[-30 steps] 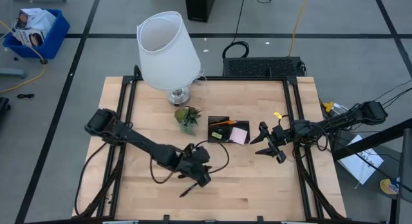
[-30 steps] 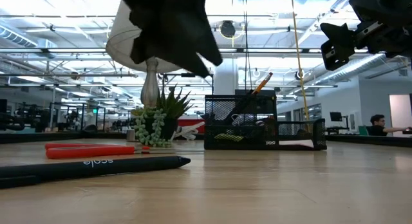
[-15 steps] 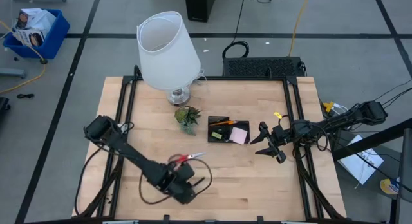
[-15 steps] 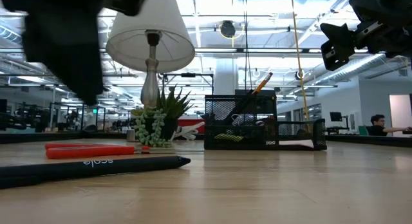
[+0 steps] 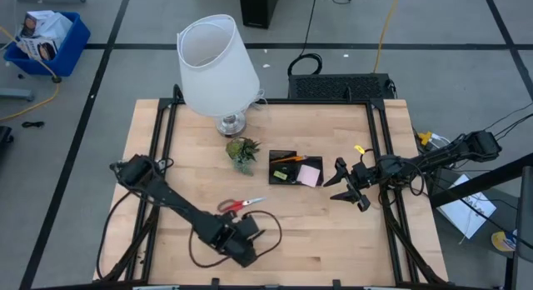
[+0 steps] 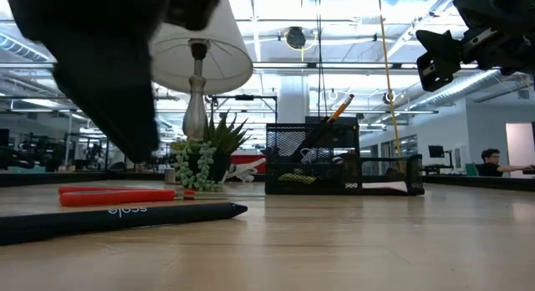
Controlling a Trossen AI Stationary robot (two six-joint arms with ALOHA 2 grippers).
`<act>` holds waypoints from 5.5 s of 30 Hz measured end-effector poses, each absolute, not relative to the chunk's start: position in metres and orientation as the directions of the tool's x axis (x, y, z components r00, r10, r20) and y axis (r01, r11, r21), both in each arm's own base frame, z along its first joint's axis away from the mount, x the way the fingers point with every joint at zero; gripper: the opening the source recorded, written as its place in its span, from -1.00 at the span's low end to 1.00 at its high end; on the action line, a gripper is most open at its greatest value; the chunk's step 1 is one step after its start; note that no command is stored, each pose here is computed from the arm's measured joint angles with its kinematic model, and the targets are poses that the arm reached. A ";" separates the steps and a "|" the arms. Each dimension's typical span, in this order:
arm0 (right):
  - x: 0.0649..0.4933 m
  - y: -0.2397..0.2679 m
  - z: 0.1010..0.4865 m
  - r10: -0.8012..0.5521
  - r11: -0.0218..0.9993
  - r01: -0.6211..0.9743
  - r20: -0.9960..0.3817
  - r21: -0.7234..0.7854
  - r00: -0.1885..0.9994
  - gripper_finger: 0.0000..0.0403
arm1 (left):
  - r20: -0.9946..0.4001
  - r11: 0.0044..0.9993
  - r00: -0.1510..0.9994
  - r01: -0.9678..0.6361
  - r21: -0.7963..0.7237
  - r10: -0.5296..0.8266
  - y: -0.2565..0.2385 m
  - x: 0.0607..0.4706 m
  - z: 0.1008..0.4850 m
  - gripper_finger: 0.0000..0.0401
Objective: Pick and place office supplies into organizer
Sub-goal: Put the black pen into the desk organizer, then put the red scissors into the desk organizer
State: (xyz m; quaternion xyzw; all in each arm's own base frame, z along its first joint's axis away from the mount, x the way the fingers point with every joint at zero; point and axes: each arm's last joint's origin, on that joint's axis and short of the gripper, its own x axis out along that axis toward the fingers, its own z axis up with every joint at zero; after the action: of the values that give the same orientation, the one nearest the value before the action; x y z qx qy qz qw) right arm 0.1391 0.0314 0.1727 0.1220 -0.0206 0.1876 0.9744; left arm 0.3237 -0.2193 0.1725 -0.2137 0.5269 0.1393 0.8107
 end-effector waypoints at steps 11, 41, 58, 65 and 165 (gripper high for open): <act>0.139 0.031 0.173 0.361 0.900 -0.371 0.086 0.230 0.929 0.05 | -0.914 0.908 0.405 -0.382 -0.171 -0.002 -0.206 0.357 0.149 -0.30; 0.139 0.031 0.173 0.361 0.900 -0.371 0.087 0.230 0.929 0.05 | -0.900 0.928 0.430 -0.360 -0.093 0.077 -0.203 0.367 0.135 -0.30; 0.139 0.031 0.173 0.361 0.900 -0.371 0.086 0.230 0.929 0.05 | -0.900 0.926 0.427 -0.368 -0.082 0.090 -0.202 0.365 0.132 -0.57; 0.139 0.031 0.173 0.361 0.900 -0.371 0.087 0.230 0.929 0.05 | -0.899 0.925 0.428 -0.371 -0.080 0.094 -0.202 0.365 0.132 -0.78; 0.139 0.031 0.173 0.361 0.900 -0.371 0.085 0.230 0.929 0.05 | -0.043 0.985 0.988 0.142 -0.101 -0.147 0.074 0.379 0.185 -0.25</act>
State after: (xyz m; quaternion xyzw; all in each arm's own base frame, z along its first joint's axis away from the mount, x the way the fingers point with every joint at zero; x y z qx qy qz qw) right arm 0.1392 0.0315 0.1726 0.1219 -0.0200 0.1877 0.9744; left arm 0.3785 0.0738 0.1853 -0.0490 0.0249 -0.0726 0.9958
